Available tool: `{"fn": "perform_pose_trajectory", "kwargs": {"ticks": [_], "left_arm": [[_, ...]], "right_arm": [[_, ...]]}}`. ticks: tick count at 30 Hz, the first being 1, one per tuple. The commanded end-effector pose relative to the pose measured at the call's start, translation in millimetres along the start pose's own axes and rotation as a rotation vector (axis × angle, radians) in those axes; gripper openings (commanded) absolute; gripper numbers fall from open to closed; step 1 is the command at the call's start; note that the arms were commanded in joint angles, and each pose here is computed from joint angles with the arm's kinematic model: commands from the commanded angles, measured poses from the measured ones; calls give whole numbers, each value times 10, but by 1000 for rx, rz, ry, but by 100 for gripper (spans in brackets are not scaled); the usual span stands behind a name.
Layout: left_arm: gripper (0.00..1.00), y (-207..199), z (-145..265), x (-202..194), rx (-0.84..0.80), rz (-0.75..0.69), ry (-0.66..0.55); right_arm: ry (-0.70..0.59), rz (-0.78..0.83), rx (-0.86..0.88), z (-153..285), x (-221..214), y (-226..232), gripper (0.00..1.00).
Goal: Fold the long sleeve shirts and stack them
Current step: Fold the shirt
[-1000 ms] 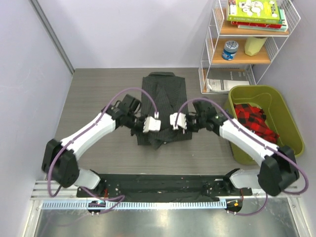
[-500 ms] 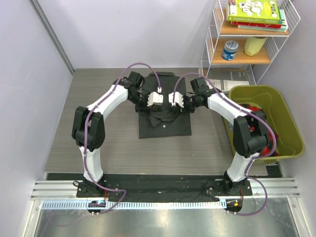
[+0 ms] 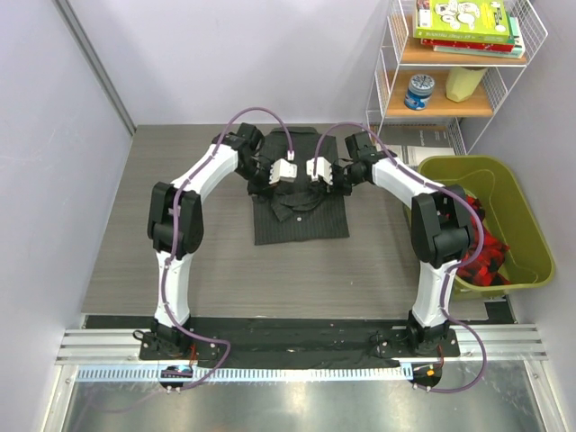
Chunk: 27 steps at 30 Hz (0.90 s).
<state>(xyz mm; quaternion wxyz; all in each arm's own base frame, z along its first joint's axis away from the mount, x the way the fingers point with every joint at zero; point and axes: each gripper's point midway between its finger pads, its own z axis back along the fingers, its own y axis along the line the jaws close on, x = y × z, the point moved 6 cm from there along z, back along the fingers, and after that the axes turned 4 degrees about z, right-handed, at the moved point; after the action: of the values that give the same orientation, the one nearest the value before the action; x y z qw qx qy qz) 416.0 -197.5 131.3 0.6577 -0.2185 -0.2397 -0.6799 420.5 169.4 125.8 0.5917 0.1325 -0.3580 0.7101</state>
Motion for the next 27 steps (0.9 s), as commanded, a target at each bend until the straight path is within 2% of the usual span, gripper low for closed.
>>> {"fn": "perform_pose_trajectory", "kwargs": {"ticks": [1,6,8,10,11,12,13,14,16,17,18,19,23,25,27], "left_arm": [[0,84,101,128,-2,-47,-44],[0,192,48,131,15,-59,-54],[3,244,10,89,33,-41,-41],[13,343,-35,29,78,-2,-20],[16,391,-45,11,102,20,-20],[20,451,-56,-20,125,47,-21],[28,543,-24,-56,158,69,-32],[31,584,1,-76,174,119,-38],[43,813,121,-66,278,183,-79],[46,877,181,-62,321,278,-102],[48,951,257,-46,356,315,-126],[56,1061,404,-54,408,352,-152],[60,1126,801,-108,507,572,-208],[66,977,909,-143,468,631,-232],[64,636,908,-123,359,642,-235]], "right_arm": [[-44,45,-48,114,122,-197,1],[-24,39,-34,68,53,-177,1],[9,-7,-33,26,-20,-175,17],[39,-52,-49,-13,-81,-236,25],[43,-99,-60,4,-114,-260,38],[43,-114,-73,8,-130,-317,42],[41,-132,-92,25,-140,-363,47],[50,-187,-115,46,-179,-402,58],[43,-237,-189,107,-147,-556,66],[50,-272,-220,154,-165,-604,71],[42,-346,-252,213,-146,-652,81],[39,-372,-282,275,-116,-700,90],[12,-544,-393,608,-9,-832,93],[-8,-601,-363,681,74,-757,92],[-71,-632,-281,739,236,-618,85]]}}
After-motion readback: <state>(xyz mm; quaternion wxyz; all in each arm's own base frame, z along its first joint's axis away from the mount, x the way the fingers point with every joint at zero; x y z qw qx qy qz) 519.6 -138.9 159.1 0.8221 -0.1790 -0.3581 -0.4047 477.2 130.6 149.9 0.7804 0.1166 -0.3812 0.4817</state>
